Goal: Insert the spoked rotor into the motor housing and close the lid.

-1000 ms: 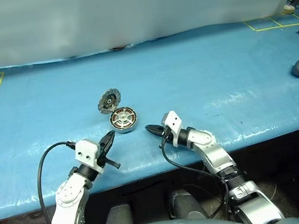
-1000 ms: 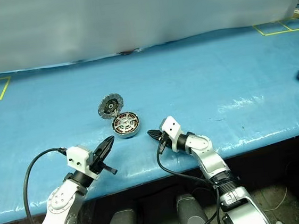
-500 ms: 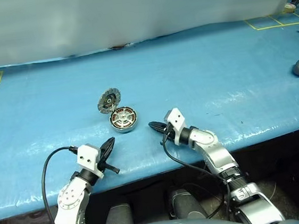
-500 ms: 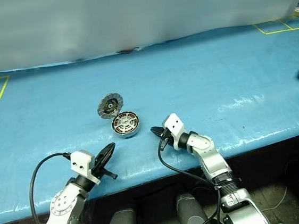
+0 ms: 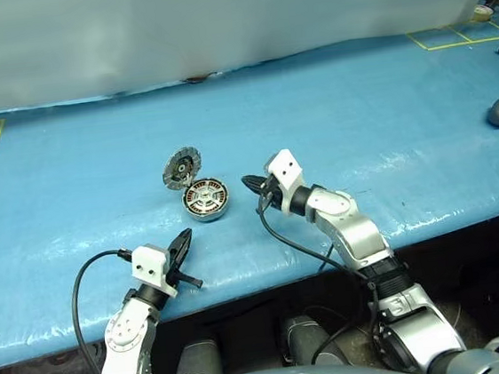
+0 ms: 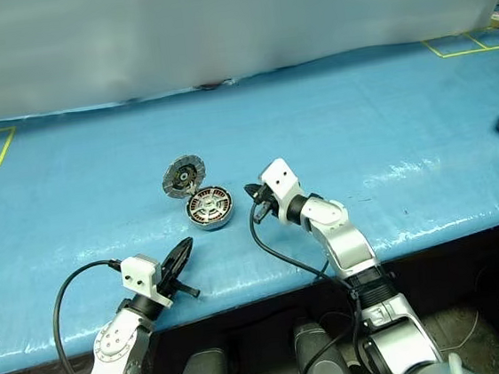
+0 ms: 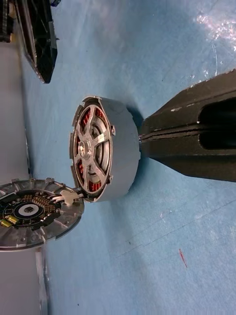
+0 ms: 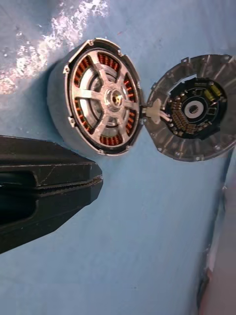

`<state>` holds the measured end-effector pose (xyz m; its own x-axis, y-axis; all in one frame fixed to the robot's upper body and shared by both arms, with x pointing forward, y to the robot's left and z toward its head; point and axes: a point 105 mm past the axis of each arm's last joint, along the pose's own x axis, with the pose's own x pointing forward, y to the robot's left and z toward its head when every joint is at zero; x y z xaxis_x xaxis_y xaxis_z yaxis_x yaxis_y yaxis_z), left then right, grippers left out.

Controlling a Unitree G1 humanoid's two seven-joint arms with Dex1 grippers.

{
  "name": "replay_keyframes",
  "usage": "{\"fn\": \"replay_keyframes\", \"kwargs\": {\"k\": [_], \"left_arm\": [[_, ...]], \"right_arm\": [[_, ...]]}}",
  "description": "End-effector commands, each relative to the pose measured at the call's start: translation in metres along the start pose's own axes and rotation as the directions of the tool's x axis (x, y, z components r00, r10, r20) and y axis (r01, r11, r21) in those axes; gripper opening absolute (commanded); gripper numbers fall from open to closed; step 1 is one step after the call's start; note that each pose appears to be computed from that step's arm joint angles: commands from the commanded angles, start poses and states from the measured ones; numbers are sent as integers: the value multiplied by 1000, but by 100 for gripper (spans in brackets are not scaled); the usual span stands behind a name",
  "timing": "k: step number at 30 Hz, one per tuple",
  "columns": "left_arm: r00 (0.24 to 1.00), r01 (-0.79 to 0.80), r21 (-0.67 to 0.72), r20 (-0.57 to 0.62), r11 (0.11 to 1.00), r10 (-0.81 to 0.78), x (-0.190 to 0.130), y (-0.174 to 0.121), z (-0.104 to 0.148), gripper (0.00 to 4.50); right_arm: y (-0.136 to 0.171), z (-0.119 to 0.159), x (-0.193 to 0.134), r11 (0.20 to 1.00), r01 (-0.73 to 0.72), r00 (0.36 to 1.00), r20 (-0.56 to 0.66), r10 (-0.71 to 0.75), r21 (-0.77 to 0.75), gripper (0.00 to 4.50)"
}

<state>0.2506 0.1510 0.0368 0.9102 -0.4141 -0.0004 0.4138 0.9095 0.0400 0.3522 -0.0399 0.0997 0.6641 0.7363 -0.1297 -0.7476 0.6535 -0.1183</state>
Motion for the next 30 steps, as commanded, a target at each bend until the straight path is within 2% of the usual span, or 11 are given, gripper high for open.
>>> {"fn": "replay_keyframes", "kwargs": {"k": [1, 11, 22, 30], "left_arm": [[1000, 12, 18, 28, 1000, -12, 2, -3, 5, 2], [1000, 8, 30, 28, 1000, -9, 1, -2, 6, 2], [1000, 14, 29, 21, 999, -15, 0, -1, 5, 2], [1000, 9, 20, 20, 1000, -10, -1, -2, 4, 2]], "right_arm": [[4, 22, 15, 999, -34, 999, 17, 34, -36, 0], [21, 21, 48, 994, -109, 993, -44, 108, -16, 0], [52, 21, 63, 976, -216, 976, -45, 214, -23, 0], [51, 21, 72, 975, -223, 974, -51, 221, -23, 0]]}}
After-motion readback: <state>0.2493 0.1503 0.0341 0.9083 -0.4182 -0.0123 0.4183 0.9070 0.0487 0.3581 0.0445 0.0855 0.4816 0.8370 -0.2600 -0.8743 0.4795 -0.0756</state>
